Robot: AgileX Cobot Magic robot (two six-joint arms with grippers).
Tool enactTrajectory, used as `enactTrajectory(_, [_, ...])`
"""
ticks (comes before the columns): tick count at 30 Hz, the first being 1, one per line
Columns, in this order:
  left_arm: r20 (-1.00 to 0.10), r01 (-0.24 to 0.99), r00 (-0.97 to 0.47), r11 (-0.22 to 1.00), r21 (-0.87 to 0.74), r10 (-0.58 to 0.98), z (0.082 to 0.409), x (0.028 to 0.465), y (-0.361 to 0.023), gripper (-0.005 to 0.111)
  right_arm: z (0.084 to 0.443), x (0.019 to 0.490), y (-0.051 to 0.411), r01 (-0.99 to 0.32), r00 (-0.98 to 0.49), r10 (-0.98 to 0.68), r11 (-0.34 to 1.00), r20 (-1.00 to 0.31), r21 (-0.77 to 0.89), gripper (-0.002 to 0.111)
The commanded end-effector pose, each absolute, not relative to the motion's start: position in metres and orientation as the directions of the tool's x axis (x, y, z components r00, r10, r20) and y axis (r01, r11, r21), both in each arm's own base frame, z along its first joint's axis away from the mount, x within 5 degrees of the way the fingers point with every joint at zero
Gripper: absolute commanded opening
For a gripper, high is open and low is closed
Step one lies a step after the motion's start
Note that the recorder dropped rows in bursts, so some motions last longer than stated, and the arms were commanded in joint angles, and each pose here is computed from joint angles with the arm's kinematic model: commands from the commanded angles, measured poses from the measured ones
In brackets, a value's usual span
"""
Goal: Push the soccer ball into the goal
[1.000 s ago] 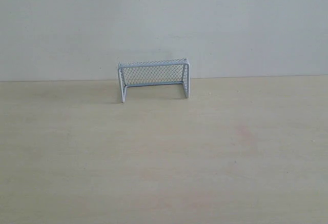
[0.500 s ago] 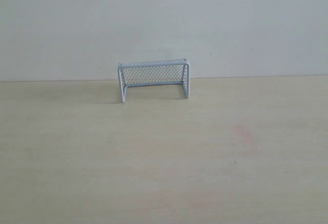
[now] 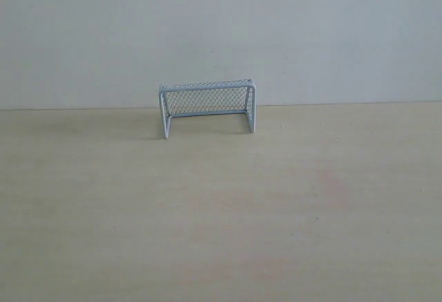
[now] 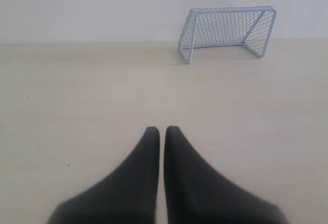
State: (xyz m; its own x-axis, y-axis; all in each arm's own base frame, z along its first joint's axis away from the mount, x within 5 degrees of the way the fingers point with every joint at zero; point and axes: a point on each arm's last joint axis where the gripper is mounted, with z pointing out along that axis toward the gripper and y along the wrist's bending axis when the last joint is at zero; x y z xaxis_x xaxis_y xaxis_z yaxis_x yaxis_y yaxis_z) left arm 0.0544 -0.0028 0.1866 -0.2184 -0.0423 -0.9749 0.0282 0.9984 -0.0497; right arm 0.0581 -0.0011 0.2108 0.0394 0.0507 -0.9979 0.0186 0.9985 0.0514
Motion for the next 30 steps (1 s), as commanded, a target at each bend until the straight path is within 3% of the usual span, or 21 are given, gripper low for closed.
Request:
enactTrajectory(1, [-0.975, 0.030, -0.219, 0.998, -0.055, -0.048, 0.185, 0.054, -0.003, 0.004, 0.207, 0.056, -0.001, 0.019, 0.020, 0.058, 0.998, -0.998, 0.059, 0.000])
enactTrajectory(16, [-0.975, 0.030, -0.219, 0.998, -0.055, -0.048, 0.185, 0.054, -0.003, 0.004, 0.184, 0.054, 0.002, 0.018, -0.231, 0.129, 0.992, -0.964, 0.129, 0.000])
enactTrajectory(30, [-0.975, 0.030, -0.219, 0.998, -0.055, -0.048, 0.185, 0.054, -0.003, 0.004, 0.184, 0.054, 0.003, 0.016, -0.239, 0.148, 0.989, -0.960, 0.149, 0.000])
